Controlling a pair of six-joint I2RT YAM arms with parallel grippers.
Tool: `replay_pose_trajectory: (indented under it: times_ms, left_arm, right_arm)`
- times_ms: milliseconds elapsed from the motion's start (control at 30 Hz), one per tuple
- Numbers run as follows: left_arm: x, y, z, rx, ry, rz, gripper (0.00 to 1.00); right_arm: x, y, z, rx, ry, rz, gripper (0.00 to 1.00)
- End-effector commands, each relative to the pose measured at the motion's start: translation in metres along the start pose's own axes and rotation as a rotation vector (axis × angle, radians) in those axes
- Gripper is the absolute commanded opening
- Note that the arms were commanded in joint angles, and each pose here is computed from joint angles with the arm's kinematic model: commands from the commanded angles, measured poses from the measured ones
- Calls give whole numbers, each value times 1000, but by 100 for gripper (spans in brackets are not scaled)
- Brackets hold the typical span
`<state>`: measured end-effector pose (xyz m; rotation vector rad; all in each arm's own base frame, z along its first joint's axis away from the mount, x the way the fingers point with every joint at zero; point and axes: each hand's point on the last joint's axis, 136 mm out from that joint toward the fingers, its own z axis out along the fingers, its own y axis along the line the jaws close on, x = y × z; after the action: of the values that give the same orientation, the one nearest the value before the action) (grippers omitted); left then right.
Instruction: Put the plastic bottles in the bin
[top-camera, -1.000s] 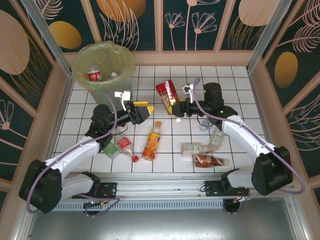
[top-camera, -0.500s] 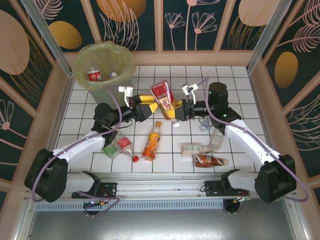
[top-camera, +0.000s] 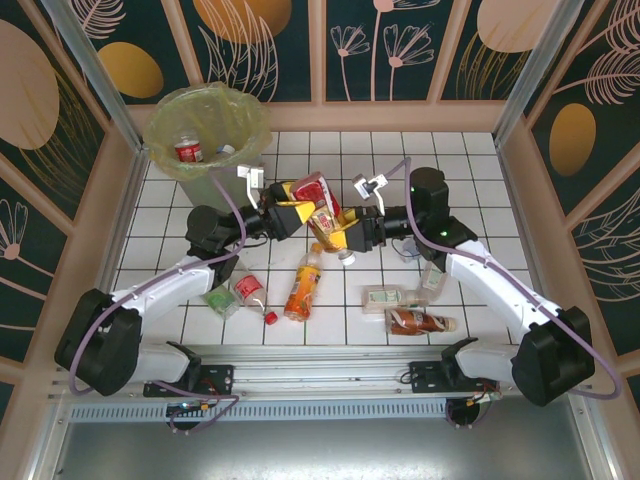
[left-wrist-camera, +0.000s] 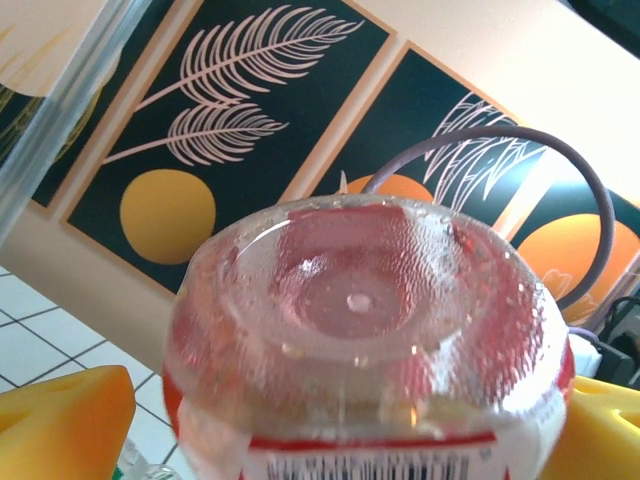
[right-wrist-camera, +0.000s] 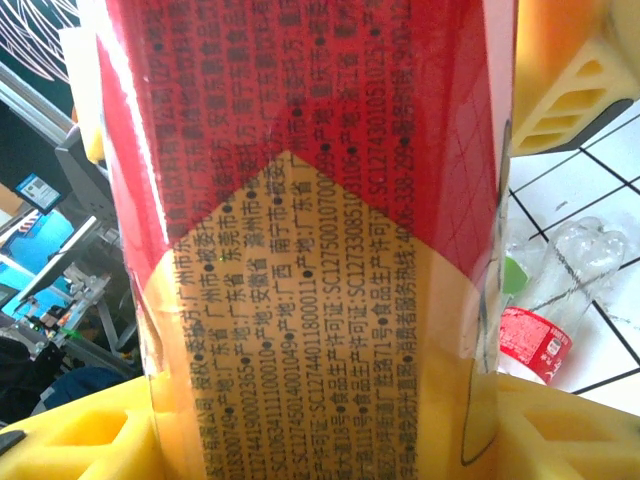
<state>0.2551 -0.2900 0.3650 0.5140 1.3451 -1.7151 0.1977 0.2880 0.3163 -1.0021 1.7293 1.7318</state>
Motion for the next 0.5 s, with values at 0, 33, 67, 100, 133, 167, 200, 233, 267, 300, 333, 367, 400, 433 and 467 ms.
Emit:
replay_pose_trajectory:
  times_ms: [0,33,67,100,133,167,200,233,267,300,333,367,400,433,467]
  left_arm:
    - [-12,-28,5,105,-8,36,91]
    - [-12,-30,5,110,-8,36,89]
    - [-13,-33,5,116,-8,38,86]
    - [-13,-34,5,120,-5,39,83]
    - [-13,-36,5,125,-1,38,79]
    - [-13,-37,5,127,1,37,75]
    - [-14,-38,5,129,2,37,72]
    - [-14,-38,5,129,2,38,70]
    - [-14,-38,5,126,2,38,67]
    - [-14,-38,6,126,4,37,65]
    - [-14,-37,6,122,4,37,63]
    - [-15,-38,6,122,4,39,61]
    - [-15,-38,6,122,4,39,59]
    - [-15,-39,6,123,3,42,59]
    - [-16,-39,6,122,1,44,58]
  right_arm:
    - [0,7,2,-36,15,-48,61]
    - [0,7,2,-37,15,-46,61]
    - [1,7,3,-40,17,-45,61]
    - [1,6,3,-40,17,-46,61]
    - [1,5,3,-39,18,-43,61]
    - [1,4,3,-39,18,-42,61]
    - [1,4,4,-40,19,-41,61]
    - [1,3,4,-41,20,-39,61]
    - [1,3,4,-40,21,-37,61]
    - [1,2,5,-40,21,-36,61]
    - [1,2,5,-40,22,-34,61]
    - [1,1,5,-40,22,-33,61]
    - [1,2,5,-39,21,-37,61]
    - [1,2,5,-40,21,-36,61]
    - [1,2,5,-41,22,-36,61]
